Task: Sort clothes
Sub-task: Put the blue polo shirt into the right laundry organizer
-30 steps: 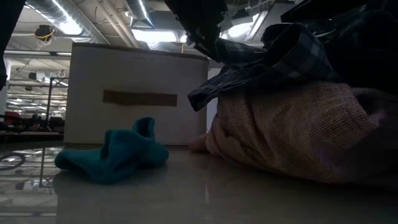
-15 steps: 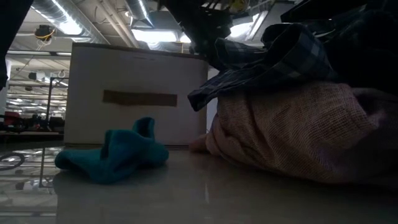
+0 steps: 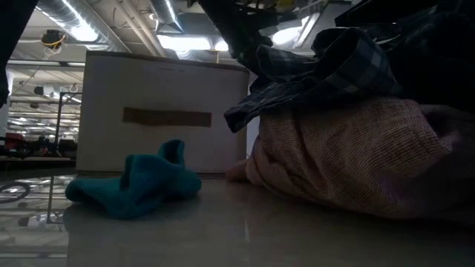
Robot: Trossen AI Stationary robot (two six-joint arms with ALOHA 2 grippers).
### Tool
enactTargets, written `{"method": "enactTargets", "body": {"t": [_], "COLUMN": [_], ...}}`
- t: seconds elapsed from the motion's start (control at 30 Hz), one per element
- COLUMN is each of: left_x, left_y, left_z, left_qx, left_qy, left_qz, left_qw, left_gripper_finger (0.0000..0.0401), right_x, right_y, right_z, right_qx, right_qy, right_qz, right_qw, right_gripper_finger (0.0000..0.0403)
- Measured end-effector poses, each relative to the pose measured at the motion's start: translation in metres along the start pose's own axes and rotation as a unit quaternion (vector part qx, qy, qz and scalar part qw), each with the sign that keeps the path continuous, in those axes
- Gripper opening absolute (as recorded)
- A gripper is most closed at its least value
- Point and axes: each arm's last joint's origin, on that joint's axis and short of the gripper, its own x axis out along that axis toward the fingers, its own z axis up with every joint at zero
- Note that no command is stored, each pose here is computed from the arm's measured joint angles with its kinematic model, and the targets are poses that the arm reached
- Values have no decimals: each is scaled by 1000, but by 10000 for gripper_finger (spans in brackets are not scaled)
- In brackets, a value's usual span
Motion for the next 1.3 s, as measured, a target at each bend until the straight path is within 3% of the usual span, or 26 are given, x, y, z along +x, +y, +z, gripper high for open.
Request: {"method": "enactTargets", "body": {"t": [0.13,0.33,0.57,0.97,1.3], "left_x": [-9,-22,-22,6,7], "left_y": [-3,-3,-1,4,3], "left_z": [9,33,43,33,30], "left_qx": [47,46,23,-34,-51], "left_qy": [-5,-91,-178,-153,-134], "left_qz": [49,73,0,-19,-29], "left_qw": [998,992,984,987,989], "left_gripper_finger": [10,6,10,19,116], "right_x": [0,0,0,0,0], "right_y": [0,0,0,0,0], "right_z": [0,0,0,0,0], "right_qx": [0,0,0,1,0], "right_qy": [0,0,0,-1,0], "right_qz": [0,0,0,0,-1], "right_qw": [1000,1000,1000,1000,1000], "right_gripper_finger": [179,179,179,179,179]}}
